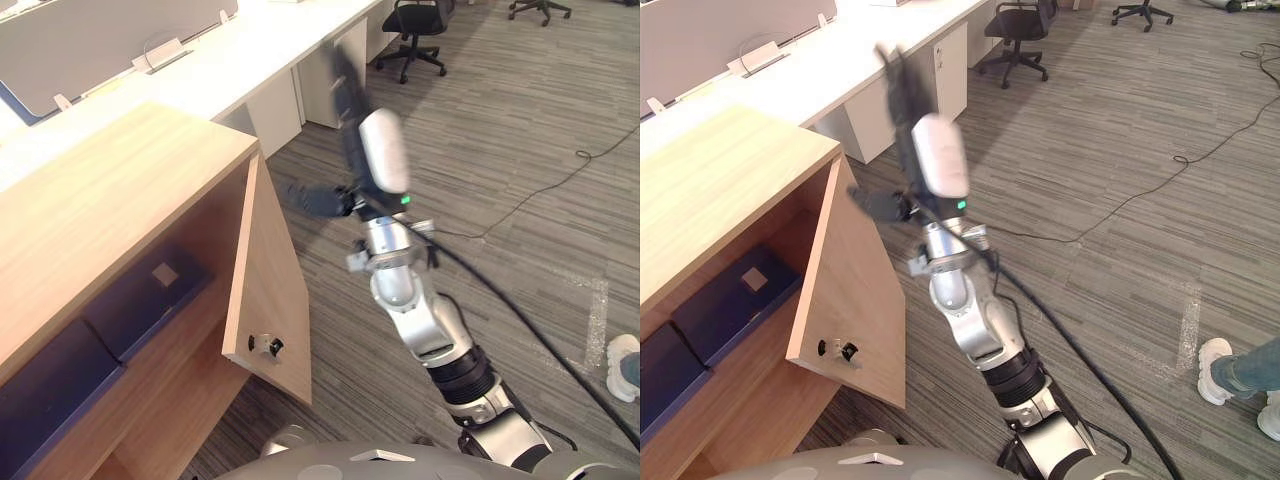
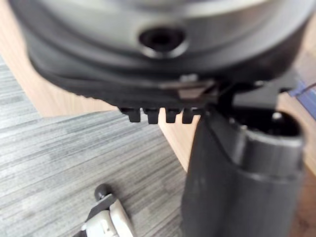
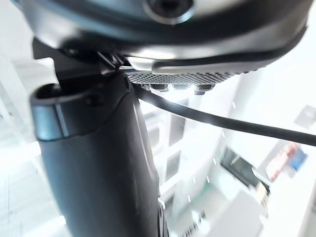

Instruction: Walk over to the cabinet, pick up the folder, carry it to the office cabinet, place the folder inside the office cabinet, then close the office cabinet door

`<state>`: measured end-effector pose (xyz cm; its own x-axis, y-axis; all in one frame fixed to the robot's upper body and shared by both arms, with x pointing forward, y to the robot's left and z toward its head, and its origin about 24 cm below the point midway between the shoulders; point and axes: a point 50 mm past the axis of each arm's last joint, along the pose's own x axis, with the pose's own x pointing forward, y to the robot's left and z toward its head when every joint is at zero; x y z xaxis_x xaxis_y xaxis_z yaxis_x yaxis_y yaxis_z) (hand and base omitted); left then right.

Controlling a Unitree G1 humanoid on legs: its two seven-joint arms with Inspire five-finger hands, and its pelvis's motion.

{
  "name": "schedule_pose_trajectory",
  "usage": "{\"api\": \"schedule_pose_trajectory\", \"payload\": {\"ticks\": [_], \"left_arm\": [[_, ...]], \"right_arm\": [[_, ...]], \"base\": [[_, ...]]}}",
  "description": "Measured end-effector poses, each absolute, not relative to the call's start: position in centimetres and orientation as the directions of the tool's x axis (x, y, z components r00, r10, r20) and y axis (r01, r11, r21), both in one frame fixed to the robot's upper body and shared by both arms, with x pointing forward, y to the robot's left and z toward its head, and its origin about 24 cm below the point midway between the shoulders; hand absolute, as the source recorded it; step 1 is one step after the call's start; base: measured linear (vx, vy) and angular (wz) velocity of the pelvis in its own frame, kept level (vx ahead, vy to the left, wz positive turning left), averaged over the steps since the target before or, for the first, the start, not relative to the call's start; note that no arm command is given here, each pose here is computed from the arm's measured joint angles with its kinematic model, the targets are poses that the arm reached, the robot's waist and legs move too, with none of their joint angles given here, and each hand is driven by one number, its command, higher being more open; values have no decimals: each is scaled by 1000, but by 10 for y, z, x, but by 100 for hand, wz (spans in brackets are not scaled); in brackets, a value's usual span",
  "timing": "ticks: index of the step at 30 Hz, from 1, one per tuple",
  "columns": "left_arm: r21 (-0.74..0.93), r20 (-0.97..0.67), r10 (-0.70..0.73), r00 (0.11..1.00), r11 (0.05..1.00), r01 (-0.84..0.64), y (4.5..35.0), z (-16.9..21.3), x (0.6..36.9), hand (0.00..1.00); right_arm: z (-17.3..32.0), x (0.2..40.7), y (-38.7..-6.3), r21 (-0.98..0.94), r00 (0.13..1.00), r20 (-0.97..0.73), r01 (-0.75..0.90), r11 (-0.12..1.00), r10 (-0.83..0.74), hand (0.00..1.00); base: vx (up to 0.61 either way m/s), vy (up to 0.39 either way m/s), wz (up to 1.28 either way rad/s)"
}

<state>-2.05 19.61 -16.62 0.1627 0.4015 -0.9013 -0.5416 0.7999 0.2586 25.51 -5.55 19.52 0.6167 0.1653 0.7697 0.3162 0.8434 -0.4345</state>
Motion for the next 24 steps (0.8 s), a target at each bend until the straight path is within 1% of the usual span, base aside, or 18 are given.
{"api": "schedule_pose_trajectory", "payload": {"ticks": [3, 4, 5, 6, 8, 15, 18, 22, 24], "left_arm": [[259, -903, 399, 162, 804, -535, 195, -167, -19, 100], [258, -903, 397, 162, 805, -534, 194, -167, -19, 100], [256, -903, 397, 164, 805, -536, 194, -167, -18, 100], [256, -903, 397, 166, 805, -536, 194, -167, -17, 100], [257, -902, 399, 165, 803, -537, 194, -167, -17, 100], [269, -899, 409, 155, 798, -539, 195, -167, -17, 100], [272, -899, 410, 152, 796, -540, 195, -167, -17, 100], [288, -894, 425, 142, 788, -545, 196, -167, -18, 100], [298, -891, 434, 134, 782, -547, 196, -167, -19, 100]], "right_arm": [[236, 227, -69, -129, 429, 901, 408, 904, -65, 100], [242, 223, -70, -79, 396, 913, 414, 907, -101, 100], [251, 218, -74, 6, 341, 925, 425, 905, -167, 100], [258, 214, -78, 66, 301, 929, 437, 897, -215, 100], [263, 211, -83, 121, 269, 927, 448, 886, -263, 100], [262, 213, -88, 145, 283, 907, 483, 863, -311, 100], [254, 213, -95, 138, 313, 888, 519, 843, -338, 100], [224, 216, -119, 83, 397, 813, 645, 760, -426, 100], [194, 214, -142, 4, 456, 725, 747, 665, -516, 100]], "base": [[0, 0, 0], [0, 0, 0], [-26, 15, 4], [-31, 19, 5], [-40, 31, 7], [-28, 26, -1], [39, 9, 1], [34, 13, 0], [0, 0, 0]]}}
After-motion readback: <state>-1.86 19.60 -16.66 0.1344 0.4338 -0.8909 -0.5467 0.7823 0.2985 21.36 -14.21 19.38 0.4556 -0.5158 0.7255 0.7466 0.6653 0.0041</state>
